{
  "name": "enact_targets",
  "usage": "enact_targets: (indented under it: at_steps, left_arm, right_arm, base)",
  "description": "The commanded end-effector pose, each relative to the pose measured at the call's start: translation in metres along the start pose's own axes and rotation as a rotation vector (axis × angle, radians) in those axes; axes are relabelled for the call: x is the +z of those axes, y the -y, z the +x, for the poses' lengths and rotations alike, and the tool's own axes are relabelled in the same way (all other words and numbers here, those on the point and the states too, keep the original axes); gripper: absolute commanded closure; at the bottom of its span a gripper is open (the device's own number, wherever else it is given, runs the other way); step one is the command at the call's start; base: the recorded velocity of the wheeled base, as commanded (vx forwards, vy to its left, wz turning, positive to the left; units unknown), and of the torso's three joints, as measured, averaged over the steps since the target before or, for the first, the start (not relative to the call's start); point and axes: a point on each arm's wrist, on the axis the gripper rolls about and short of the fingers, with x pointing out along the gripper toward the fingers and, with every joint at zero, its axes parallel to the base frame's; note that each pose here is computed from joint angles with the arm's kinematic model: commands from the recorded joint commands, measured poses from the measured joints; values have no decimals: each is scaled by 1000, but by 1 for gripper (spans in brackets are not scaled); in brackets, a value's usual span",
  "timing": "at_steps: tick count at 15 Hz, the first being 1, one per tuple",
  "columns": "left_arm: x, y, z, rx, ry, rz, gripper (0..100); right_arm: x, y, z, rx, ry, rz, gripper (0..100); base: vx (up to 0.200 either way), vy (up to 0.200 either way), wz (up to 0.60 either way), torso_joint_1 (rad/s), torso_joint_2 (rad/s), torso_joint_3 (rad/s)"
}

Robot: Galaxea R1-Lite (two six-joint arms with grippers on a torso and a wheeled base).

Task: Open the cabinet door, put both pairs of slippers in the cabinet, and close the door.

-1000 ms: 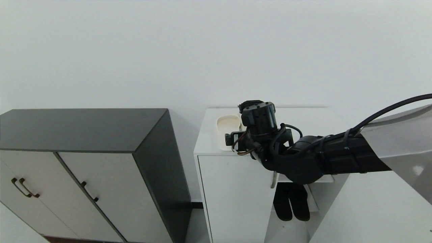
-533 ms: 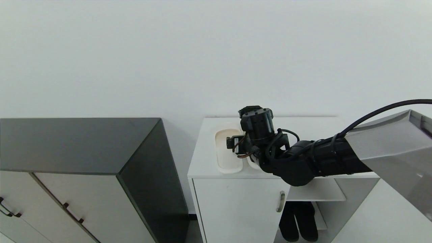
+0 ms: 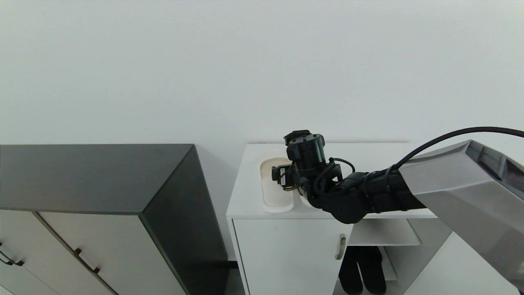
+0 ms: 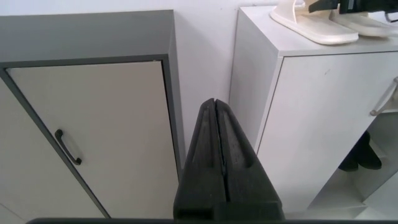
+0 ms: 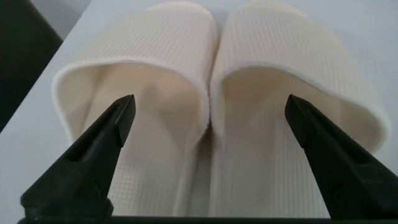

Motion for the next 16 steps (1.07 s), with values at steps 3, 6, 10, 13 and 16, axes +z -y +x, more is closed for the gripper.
enact_targets:
  at_steps: [3, 6, 10, 13, 16]
  left_arm:
    - [0, 0, 0, 0, 1, 0, 100]
    - [0, 0, 0, 0, 1, 0, 100]
    - [0, 0, 0, 0, 0, -2, 100]
    - [0, 0, 0, 0, 0, -2, 100]
    - [0, 0, 0, 0, 0, -2, 100]
  right_arm:
    - [-12, 5, 22, -27, -12, -1, 0]
    - [-10, 3, 34, -32, 12, -24, 0]
    - [-1, -1, 41, -46, 51, -40, 0]
    - [2, -2, 40, -50, 50, -48, 100]
    - [5, -1, 39, -51, 52, -47, 100]
  base:
    - [0, 0, 0, 0, 0, 0]
    - [0, 0, 0, 0, 0, 0]
    - [0, 0, 0, 0, 0, 0]
    - [0, 0, 0, 0, 0, 0]
    - [0, 0, 0, 0, 0, 0]
